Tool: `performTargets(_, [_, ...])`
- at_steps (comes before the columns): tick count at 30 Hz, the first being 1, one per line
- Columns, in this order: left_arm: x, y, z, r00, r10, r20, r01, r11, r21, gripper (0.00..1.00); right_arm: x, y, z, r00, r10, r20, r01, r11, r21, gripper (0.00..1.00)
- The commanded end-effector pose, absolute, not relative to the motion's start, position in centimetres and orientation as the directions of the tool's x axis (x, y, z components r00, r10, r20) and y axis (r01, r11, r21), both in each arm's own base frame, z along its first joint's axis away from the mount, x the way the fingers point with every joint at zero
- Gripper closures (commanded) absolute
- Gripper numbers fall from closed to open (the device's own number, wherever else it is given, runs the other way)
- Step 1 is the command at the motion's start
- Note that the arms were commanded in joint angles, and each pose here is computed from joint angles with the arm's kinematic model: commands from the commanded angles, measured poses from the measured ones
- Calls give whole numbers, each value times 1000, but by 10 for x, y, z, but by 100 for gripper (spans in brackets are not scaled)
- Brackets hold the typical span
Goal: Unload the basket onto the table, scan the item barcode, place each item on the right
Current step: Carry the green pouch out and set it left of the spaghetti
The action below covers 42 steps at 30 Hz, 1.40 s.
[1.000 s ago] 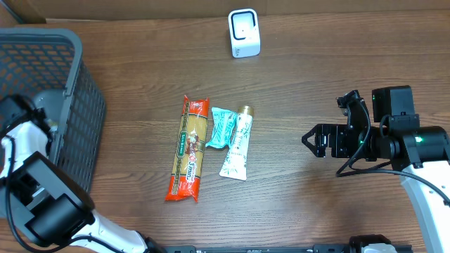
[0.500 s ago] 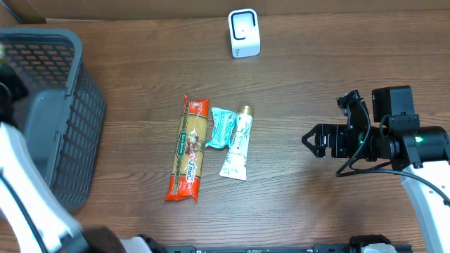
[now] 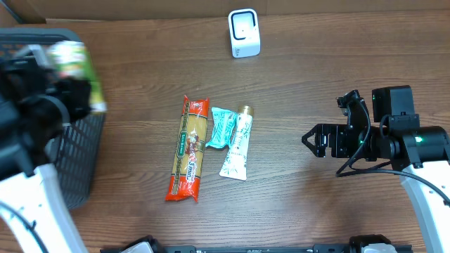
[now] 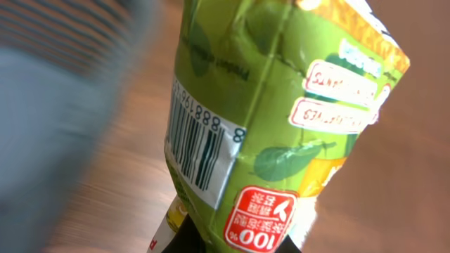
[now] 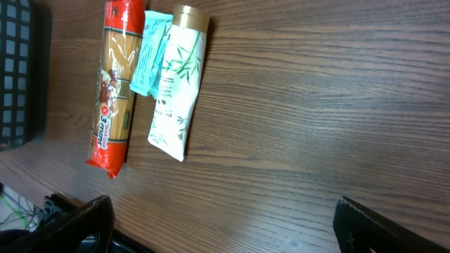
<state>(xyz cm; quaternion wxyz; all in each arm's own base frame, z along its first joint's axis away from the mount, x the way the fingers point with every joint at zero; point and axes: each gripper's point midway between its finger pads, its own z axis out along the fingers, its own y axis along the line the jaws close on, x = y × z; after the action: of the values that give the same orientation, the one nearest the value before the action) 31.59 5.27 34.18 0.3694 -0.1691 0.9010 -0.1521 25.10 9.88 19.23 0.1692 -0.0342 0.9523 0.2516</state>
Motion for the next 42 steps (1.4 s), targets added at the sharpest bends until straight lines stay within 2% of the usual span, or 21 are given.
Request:
performTargets(1, [324,5,308,-786,-291,-545,-45,907,-419,96,252,100,193,-938,14,-345,-158,871,465,0])
performTargets(5, [327,-15,245,-882,-189,-431,-49,948,-315,96,250,100,192,-941,14,-339,-155,871,465,0])
performTargets(11, [330,-1,160,-952,-98,-289,-89,995,-44,96,248,100,191,-944,14,-331,-151,872,466,0])
performTargets(19, [329,-11,79,-983,-140,-119,-134,989,-54,96,249,100,191,-943,14,-331,-151,872,466,0])
performTargets(22, [325,-19,59,-990,-136,-48,-132,988,-80,92,249,100,191,-943,14,-332,-151,872,466,0])
performTargets(23, [324,-24,53,-991,-131,-24,-128,987,-93,88,249,100,191,-943,14,-332,-151,872,466,0])
performTargets(26, [320,-36,40,-993,-111,25,-114,986,-119,51,250,100,192,-942,14,-336,-153,872,465,0])
performTargets(28, [318,-43,36,-995,-94,40,-98,988,-123,31,250,100,192,-940,14,-340,-155,871,465,0])
performTargets(31, [321,-47,40,-996,-81,29,-84,989,-124,19,251,100,192,-939,15,-342,-156,871,466,0])
performTargets(37, [341,-47,94,-996,-87,-35,-82,987,-135,13,251,116,203,-936,17,-350,-192,811,553,0])
performTargets(42, [372,-49,192,-964,-86,-251,-45,985,-164,11,260,125,208,-933,54,-355,-178,790,586,4])
